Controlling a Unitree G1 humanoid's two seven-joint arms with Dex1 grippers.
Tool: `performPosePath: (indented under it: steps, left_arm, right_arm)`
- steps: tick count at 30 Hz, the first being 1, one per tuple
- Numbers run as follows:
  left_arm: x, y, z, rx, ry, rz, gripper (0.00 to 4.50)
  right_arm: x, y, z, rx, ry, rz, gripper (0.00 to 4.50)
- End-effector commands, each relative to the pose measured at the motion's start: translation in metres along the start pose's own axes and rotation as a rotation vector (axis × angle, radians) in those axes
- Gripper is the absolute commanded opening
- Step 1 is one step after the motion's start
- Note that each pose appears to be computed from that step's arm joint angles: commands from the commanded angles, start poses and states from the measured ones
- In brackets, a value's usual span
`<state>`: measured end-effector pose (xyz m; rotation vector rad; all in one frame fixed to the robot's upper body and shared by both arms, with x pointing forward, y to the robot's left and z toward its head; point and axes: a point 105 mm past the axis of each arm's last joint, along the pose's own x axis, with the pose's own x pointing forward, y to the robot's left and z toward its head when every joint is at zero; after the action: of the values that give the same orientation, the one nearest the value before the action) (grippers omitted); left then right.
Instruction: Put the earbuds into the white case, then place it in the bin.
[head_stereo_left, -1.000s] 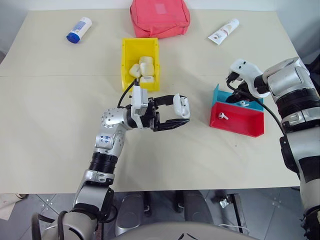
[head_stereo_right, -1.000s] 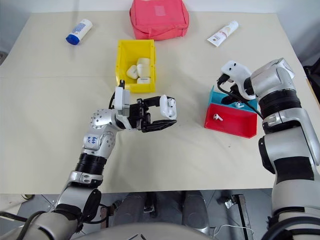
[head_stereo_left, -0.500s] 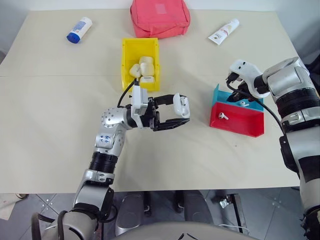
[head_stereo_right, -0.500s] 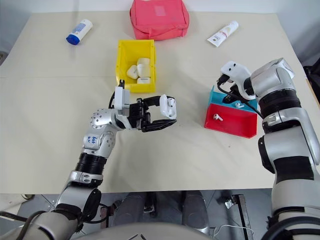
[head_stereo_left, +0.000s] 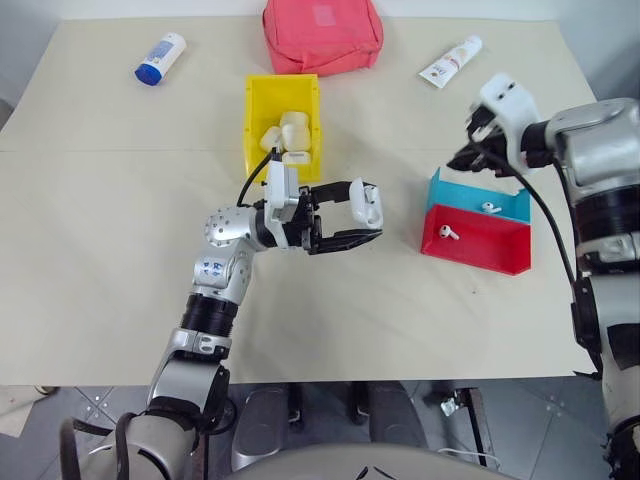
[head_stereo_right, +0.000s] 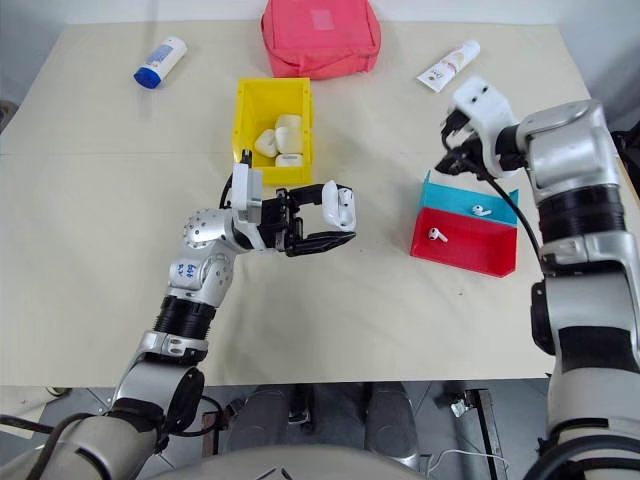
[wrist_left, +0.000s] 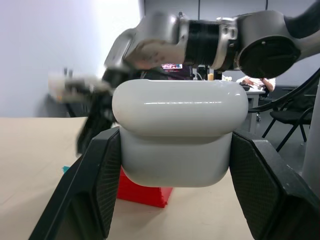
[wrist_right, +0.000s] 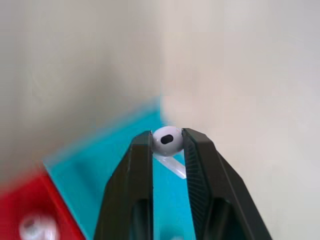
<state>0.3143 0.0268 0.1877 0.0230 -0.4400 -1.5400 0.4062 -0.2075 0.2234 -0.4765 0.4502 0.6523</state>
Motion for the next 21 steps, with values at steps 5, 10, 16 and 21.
performPosePath:
  steps: [5,10,16,21]
  left_arm:
    - [0.017,0.009,0.002,0.007,-0.038,-0.086,2.80]
    - [0.027,0.012,-0.002,-0.003,-0.037,-0.150,2.80]
    - [0.041,0.015,-0.004,-0.006,-0.047,-0.198,2.80]
    - [0.046,0.018,-0.002,0.002,-0.062,-0.207,2.80]
  right_arm:
    - [-0.065,0.052,0.042,0.045,-0.386,0.021,0.48]
    - [-0.090,0.094,0.054,0.225,-0.565,0.067,0.48]
    - [-0.090,0.139,0.047,0.368,-0.726,0.098,0.48]
    - [-0.089,0.150,0.038,0.450,-0.759,0.055,0.48]
